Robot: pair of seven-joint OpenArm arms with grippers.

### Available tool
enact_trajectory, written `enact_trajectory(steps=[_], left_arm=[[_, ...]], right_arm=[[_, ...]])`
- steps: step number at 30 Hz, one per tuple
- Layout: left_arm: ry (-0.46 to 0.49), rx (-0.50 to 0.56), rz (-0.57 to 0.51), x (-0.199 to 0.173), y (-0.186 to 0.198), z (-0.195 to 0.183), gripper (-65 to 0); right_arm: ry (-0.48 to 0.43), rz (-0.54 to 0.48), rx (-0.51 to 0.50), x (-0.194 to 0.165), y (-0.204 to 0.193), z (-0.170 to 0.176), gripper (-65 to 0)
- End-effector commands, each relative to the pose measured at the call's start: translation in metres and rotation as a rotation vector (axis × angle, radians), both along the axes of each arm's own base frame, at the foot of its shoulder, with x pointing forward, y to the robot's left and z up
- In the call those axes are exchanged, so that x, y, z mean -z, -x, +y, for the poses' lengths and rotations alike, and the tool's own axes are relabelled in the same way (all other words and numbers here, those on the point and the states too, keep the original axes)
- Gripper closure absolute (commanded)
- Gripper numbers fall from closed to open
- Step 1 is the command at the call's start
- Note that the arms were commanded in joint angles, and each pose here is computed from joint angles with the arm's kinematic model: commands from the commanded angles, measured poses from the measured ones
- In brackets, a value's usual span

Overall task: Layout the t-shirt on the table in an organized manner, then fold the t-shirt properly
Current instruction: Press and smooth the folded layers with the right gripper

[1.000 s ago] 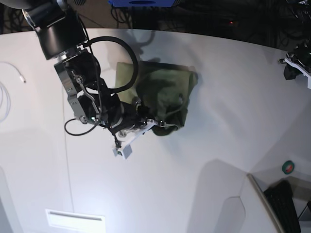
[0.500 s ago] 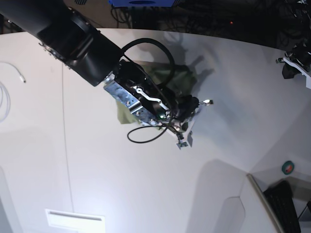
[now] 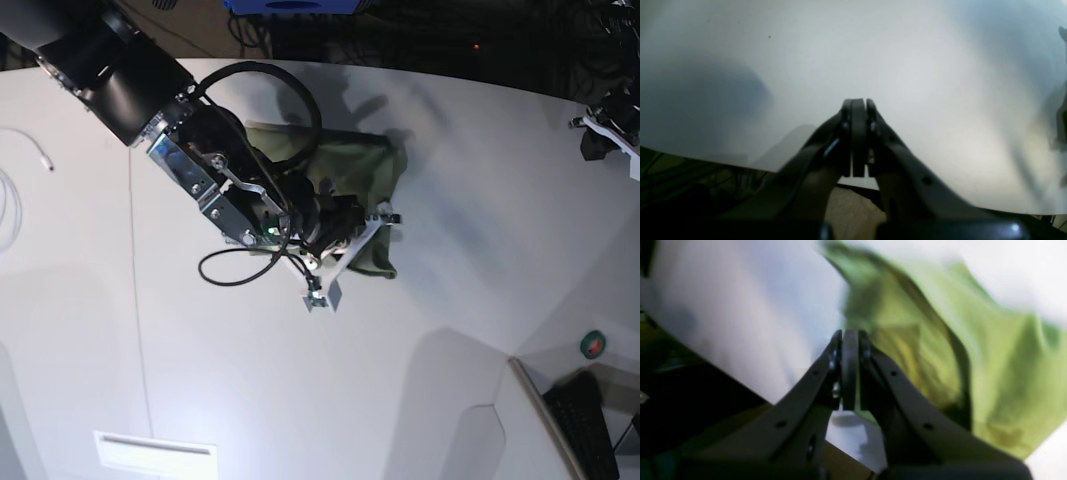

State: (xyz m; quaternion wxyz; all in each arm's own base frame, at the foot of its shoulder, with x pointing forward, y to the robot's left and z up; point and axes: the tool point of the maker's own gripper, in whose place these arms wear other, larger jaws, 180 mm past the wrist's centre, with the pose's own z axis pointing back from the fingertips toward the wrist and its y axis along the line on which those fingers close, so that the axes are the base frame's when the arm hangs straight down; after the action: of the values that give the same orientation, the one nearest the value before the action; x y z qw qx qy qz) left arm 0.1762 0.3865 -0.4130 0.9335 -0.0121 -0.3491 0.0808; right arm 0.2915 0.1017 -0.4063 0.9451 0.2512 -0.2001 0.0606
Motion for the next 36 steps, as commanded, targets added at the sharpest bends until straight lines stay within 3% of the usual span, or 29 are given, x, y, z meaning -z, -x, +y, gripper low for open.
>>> enact_trajectory(steps=[1, 9, 13, 24, 30, 32, 36], left_arm=[[-0.022, 0.014, -0.044, -0.014, -0.009, 0.007, 0.0], [-0.014, 0.012, -0.048, -0.013, -0.01, 0.003, 0.0], [-0.013, 0.011, -0.045, -0.012, -0.009, 0.003, 0.0], [-0.01, 0.01, -0.046, -0.011, -0.009, 0.003, 0.0], [-0.008, 0.011, -0.052, -0.012, -0.01, 0.0, 0.0], [-0.003, 0.01, -0.052, -0.011, -0.01, -0.002, 0.0], [0.017, 0.065, -0.046, -0.005, -0.021, -0.02, 0.0]], right_arm=[[0.001, -0.071, 0.026, -0.014, -0.029, 0.002, 0.0], [0.098, -0.067, 0.104, 0.017, -0.064, -0.002, 0.0], [0.049, -0.068, 0.033, 0.019, -0.056, 0.028, 0.0], [-0.017, -0.096, -0.034, 0.002, -0.037, 0.057, 0.0], [0.077, -0.088, -0.08, 0.036, -0.023, 0.051, 0.0], [0.069, -0.114, -0.103, 0.029, -0.022, 0.058, 0.0], [-0.018, -0.173, -0.156, -0.019, -0.022, 0.066, 0.0]])
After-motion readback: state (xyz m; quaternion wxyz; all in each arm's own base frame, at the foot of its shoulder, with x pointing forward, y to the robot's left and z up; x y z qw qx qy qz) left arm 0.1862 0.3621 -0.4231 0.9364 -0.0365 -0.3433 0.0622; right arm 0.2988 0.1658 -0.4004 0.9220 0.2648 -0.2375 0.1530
